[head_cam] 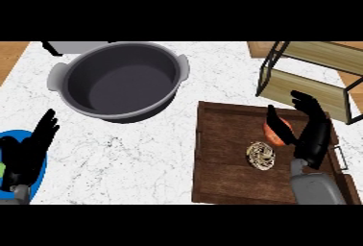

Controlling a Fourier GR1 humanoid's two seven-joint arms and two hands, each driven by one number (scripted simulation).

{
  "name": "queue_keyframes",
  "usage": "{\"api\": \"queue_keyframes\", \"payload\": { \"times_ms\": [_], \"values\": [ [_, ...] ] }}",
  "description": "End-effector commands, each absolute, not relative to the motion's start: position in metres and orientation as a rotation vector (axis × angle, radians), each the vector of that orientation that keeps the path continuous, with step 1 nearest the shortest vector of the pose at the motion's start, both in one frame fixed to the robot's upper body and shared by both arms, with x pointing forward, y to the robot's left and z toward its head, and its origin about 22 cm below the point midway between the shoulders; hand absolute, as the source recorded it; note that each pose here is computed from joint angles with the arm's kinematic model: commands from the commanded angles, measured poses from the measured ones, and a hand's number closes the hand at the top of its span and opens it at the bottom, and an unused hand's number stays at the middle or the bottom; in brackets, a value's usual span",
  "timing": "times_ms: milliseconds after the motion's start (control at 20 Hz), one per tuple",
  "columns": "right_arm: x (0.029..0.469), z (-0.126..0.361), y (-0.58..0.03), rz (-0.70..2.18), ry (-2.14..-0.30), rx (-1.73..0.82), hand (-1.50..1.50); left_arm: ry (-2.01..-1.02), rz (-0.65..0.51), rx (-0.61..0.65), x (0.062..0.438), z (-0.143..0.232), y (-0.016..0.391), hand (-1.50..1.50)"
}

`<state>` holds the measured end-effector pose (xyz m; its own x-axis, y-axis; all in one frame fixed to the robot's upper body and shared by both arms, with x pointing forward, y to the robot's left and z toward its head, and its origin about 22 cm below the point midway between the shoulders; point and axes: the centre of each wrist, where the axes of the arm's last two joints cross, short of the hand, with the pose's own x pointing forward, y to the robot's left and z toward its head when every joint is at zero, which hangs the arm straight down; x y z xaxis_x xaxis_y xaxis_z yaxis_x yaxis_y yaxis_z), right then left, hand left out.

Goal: Pick the cupcake from the tray and place it in the tiered shelf

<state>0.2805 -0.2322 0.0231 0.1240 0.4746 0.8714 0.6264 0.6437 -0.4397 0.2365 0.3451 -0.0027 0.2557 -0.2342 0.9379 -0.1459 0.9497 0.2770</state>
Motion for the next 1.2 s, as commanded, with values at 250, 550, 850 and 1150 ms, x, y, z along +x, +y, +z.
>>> {"api": "queue_keyframes", "payload": {
  "times_ms": [250,550,850,1150],
  "values": [
    [0.263,-0.017,-0.165,-0.066,-1.305,-1.196,-1.5,-1.321,-0.036,0.278,0.237,0.001,0.355,0.0],
    [0.263,-0.012,-0.17,0.131,-0.947,-1.304,-1.5,-1.313,-0.033,0.271,0.233,-0.002,0.346,0.0],
    [0.267,0.002,-0.138,0.424,-0.608,-1.234,-1.5,-1.334,-0.045,0.267,0.24,0.003,0.344,0.0],
    [0.277,0.04,-0.125,0.556,-0.433,-1.242,-1.5,-1.331,-0.049,0.251,0.23,0.004,0.349,0.0]
  ]
}}
